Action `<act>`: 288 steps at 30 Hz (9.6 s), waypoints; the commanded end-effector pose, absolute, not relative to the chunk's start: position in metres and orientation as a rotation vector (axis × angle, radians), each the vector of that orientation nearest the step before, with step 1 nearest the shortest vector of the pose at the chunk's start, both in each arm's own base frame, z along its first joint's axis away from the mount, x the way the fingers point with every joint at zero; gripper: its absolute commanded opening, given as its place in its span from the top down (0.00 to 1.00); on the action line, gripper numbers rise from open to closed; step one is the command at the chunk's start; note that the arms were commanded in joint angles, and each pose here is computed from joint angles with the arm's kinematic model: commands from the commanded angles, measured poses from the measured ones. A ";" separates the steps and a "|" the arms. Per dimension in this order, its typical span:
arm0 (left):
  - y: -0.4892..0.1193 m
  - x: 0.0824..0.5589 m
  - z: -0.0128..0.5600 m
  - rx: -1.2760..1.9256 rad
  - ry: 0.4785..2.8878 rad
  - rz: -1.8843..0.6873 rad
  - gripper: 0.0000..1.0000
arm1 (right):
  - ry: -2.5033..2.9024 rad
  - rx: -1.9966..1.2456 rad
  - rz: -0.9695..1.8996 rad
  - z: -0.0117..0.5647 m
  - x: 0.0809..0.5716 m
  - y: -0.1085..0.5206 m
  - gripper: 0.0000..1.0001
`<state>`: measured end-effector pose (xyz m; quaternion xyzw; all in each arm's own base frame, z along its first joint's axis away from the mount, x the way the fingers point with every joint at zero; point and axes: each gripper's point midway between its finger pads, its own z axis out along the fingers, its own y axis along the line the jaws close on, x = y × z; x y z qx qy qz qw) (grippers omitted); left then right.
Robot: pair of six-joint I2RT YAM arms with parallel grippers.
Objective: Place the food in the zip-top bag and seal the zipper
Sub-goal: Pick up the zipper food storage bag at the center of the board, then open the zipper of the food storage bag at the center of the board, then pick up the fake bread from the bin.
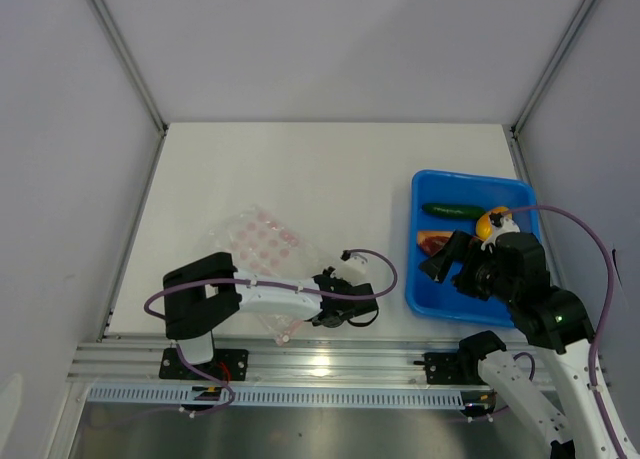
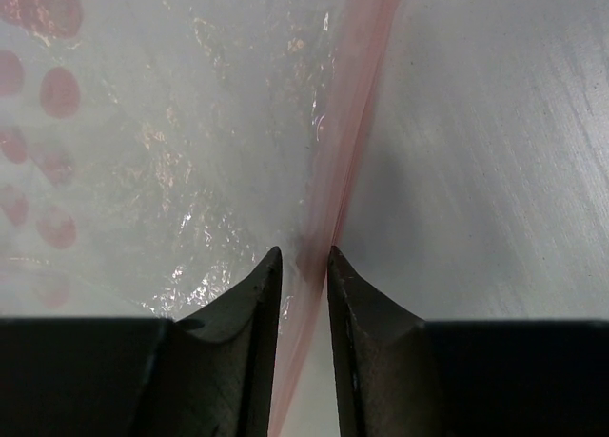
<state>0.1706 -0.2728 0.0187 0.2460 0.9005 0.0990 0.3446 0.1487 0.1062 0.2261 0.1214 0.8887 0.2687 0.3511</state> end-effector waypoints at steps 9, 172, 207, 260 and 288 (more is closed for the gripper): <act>-0.261 0.175 0.027 0.579 2.300 0.307 0.73 | 2.265 0.310 0.730 0.234 0.149 0.109 0.01; -0.306 0.197 0.262 0.517 2.087 -0.641 0.99 | 2.346 1.060 0.466 0.148 0.321 0.015 0.16; -0.315 0.200 0.266 0.543 2.093 -0.648 1.00 | 2.335 1.599 0.018 0.044 0.345 0.014 0.00; -0.315 0.199 0.261 0.546 2.099 -0.661 0.99 | 2.482 1.274 -0.280 0.028 0.364 0.022 0.51; -0.316 0.201 0.273 0.542 2.125 -0.675 0.99 | 2.320 0.935 0.193 0.169 0.340 0.050 1.00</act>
